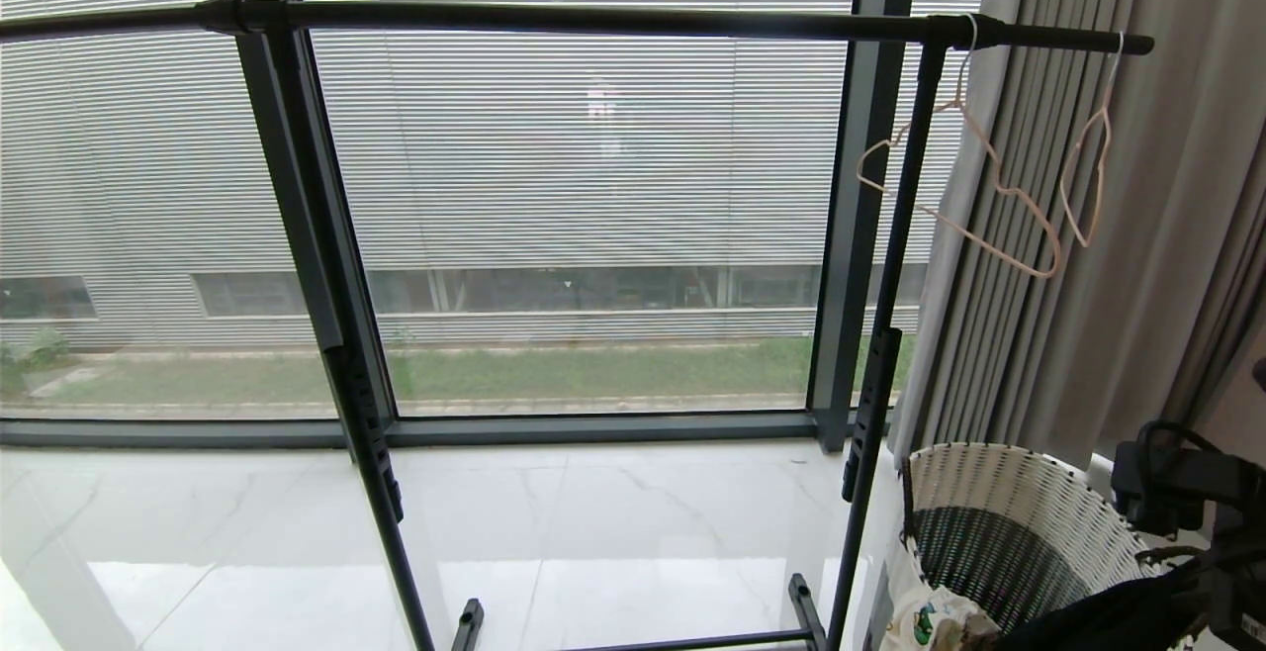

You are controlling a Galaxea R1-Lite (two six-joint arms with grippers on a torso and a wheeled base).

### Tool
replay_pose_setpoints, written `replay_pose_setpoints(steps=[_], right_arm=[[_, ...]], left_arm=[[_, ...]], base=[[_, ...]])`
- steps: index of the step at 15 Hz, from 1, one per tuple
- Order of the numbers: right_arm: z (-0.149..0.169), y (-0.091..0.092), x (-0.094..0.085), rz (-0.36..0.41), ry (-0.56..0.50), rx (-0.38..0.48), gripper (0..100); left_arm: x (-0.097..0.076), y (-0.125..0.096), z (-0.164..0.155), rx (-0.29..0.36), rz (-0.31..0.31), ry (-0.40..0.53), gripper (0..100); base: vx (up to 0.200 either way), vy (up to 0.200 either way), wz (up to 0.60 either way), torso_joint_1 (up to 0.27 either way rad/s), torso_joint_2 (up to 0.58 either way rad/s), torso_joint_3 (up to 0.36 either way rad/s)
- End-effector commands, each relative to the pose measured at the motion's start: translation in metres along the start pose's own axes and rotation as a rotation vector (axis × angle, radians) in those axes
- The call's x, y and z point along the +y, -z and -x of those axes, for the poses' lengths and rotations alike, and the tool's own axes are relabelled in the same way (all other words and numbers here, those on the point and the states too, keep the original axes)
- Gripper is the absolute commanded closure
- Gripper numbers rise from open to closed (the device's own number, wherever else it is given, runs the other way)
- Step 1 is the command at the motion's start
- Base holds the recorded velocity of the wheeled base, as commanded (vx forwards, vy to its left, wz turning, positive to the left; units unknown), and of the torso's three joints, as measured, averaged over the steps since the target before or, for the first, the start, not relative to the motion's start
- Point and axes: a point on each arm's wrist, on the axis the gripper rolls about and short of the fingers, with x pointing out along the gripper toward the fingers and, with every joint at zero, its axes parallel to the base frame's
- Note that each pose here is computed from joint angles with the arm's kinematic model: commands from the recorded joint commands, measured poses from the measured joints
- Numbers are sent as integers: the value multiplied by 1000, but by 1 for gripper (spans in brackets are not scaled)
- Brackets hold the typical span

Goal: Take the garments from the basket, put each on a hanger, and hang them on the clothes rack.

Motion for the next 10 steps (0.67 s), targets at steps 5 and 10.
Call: replay_pose_setpoints(steps=[5,10], right_arm=[[51,-23,14,145,47,-169,100],[54,-36,11,167,41,-195,100]], left_arm=[[0,0,0,1,-12,-1,0],[0,0,0,1,-10,-1,0]], base=[[-200,0,0,4,0,2],[-200,0,0,2,5,2]])
